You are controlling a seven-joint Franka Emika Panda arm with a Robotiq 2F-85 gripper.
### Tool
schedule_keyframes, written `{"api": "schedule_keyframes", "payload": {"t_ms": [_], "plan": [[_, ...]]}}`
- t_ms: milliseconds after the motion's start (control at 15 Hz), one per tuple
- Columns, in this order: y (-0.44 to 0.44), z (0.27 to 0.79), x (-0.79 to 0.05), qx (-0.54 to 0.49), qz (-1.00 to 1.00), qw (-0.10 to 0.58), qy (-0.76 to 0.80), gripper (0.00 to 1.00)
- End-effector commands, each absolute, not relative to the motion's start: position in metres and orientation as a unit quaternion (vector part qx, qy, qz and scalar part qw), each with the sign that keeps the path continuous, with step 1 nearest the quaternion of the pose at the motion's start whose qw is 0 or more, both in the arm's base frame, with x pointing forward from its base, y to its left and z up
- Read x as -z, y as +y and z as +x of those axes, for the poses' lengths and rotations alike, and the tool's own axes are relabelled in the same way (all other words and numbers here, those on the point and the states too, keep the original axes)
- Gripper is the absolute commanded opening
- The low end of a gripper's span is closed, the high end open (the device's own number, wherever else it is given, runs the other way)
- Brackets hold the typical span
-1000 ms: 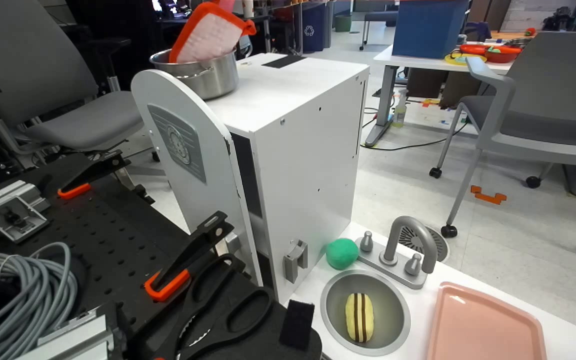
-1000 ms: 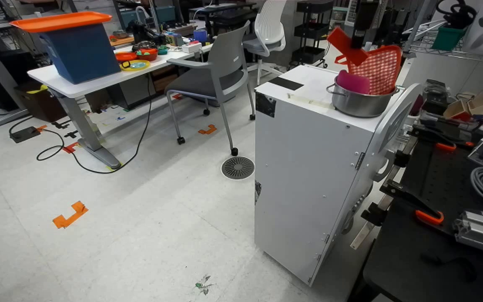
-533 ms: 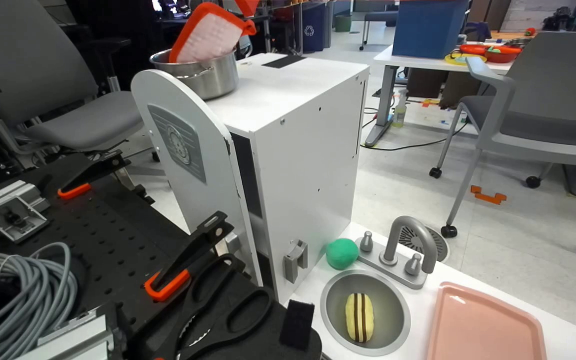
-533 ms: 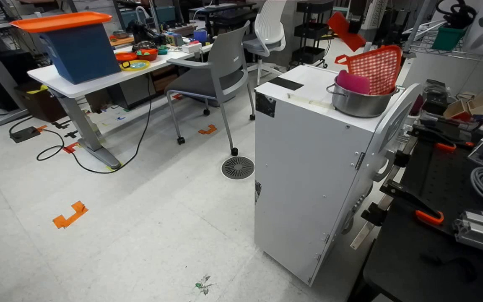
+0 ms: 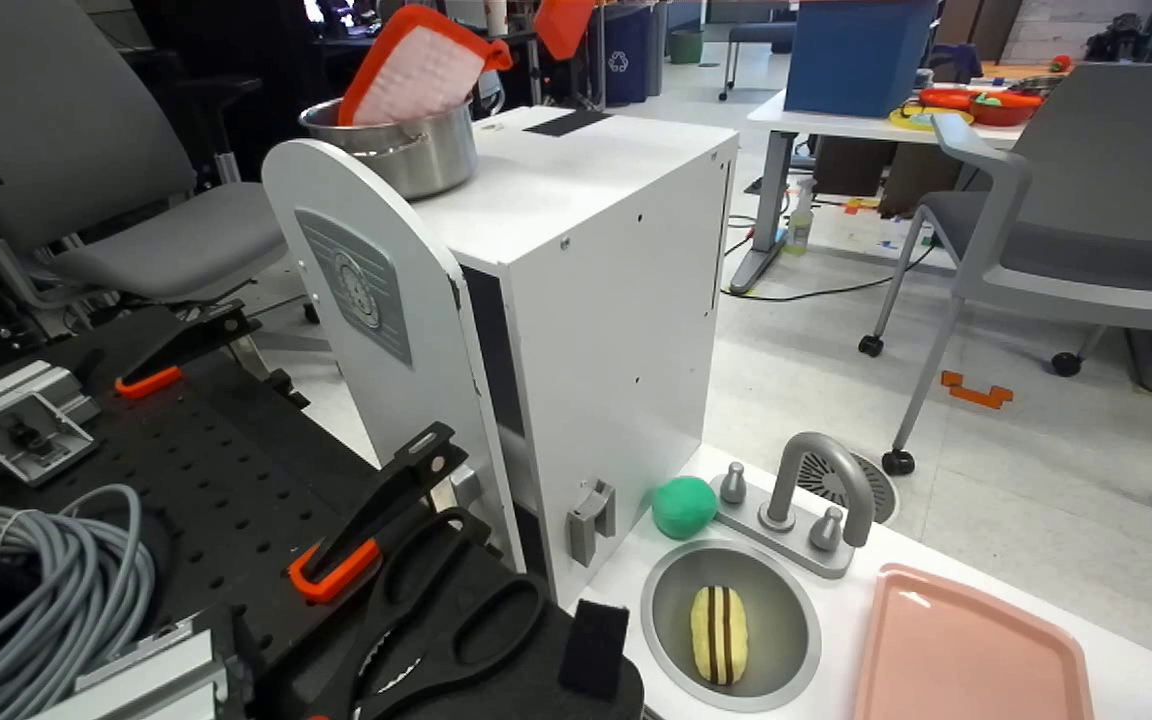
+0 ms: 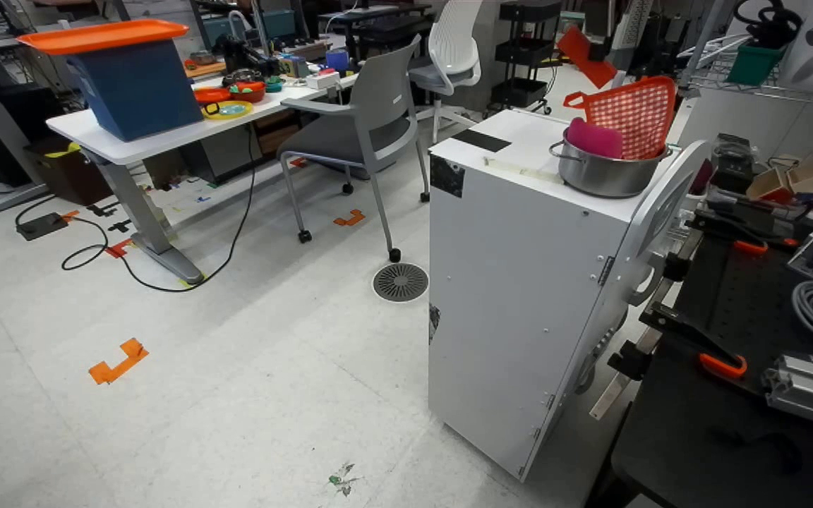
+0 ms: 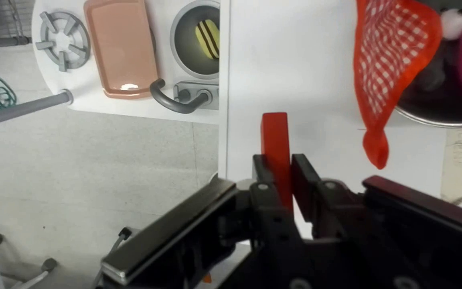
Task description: Remove the red block from the pot and put it on top of the cupboard
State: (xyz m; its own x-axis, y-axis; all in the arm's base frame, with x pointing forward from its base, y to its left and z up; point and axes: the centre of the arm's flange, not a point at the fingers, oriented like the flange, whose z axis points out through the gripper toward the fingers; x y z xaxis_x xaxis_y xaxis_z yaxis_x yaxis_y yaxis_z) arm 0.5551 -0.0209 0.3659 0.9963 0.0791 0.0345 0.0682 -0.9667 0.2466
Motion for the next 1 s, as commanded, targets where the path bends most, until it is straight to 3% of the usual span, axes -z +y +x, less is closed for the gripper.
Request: {"api": "schedule_keyframes", "payload": {"t_ms": [0,933], "plan": [[-0.033,0.565,-0.354,-0.021,0.987,0.159,0.016,0.05],[-0.031,0.556,-0.307,0.030,0.986,0.163,0.024,0.05]]}}
